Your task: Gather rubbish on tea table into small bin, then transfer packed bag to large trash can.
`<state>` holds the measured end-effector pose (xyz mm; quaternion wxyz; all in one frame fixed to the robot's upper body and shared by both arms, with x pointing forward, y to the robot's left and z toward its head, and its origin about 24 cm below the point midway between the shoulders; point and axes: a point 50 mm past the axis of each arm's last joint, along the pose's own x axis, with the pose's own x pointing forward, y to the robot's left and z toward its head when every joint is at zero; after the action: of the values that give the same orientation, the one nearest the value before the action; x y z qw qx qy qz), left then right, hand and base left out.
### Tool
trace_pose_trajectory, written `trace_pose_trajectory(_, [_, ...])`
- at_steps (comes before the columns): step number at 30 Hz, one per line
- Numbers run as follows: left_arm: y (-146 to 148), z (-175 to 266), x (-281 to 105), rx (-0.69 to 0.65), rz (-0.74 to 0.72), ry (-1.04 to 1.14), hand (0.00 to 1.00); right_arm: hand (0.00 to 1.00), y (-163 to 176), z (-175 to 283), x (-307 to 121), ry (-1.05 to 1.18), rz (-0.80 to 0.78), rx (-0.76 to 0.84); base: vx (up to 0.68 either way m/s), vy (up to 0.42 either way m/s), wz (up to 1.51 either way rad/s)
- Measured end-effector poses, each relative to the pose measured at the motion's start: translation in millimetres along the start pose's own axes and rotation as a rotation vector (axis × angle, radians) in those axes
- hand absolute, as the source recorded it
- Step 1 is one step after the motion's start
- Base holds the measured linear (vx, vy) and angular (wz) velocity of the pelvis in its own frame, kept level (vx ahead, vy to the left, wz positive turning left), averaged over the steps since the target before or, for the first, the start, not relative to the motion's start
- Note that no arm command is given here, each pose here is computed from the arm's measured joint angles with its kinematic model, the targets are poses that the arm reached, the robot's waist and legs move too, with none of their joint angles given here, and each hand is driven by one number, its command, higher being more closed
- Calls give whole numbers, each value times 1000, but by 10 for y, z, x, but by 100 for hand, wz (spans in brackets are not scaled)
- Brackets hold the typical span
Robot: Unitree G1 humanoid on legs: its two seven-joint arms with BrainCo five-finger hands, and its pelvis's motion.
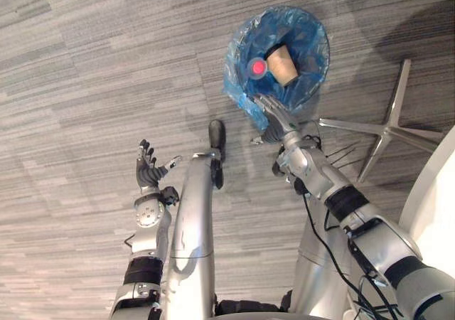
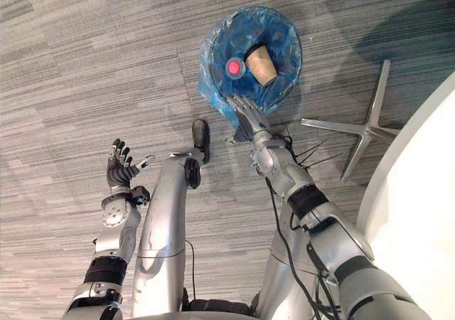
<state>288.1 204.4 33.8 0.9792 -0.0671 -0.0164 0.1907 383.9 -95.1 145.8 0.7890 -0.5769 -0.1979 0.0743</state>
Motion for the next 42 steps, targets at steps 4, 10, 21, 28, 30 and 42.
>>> trace_pose_trajectory(4, [-34,-39,-15,-7,-5,16,0,100,-73,-7,30,17,-39,38,-29,8,13])
trace_pose_trajectory(10, [-41,-46,-16,-6,-7,20,0,100,-132,37,10,15,-94,147,-43,20,0])
trace_pose_trajectory(21, [-213,-137,-91,12,-97,66,0,100,-300,303,-465,-85,-331,604,-33,16,-3])
trace_pose_trajectory(28, [-122,-471,-402,42,-107,194,0,100,-108,372,-850,-44,-359,877,70,-22,7])
trace_pose_trajectory(30, [-38,-575,-512,53,-95,238,0,100,-94,404,-936,-52,-367,926,171,-23,3])
trace_pose_trajectory(42, [405,-1044,-999,217,-108,471,0,100,238,276,-1152,43,-249,1077,148,20,-10])
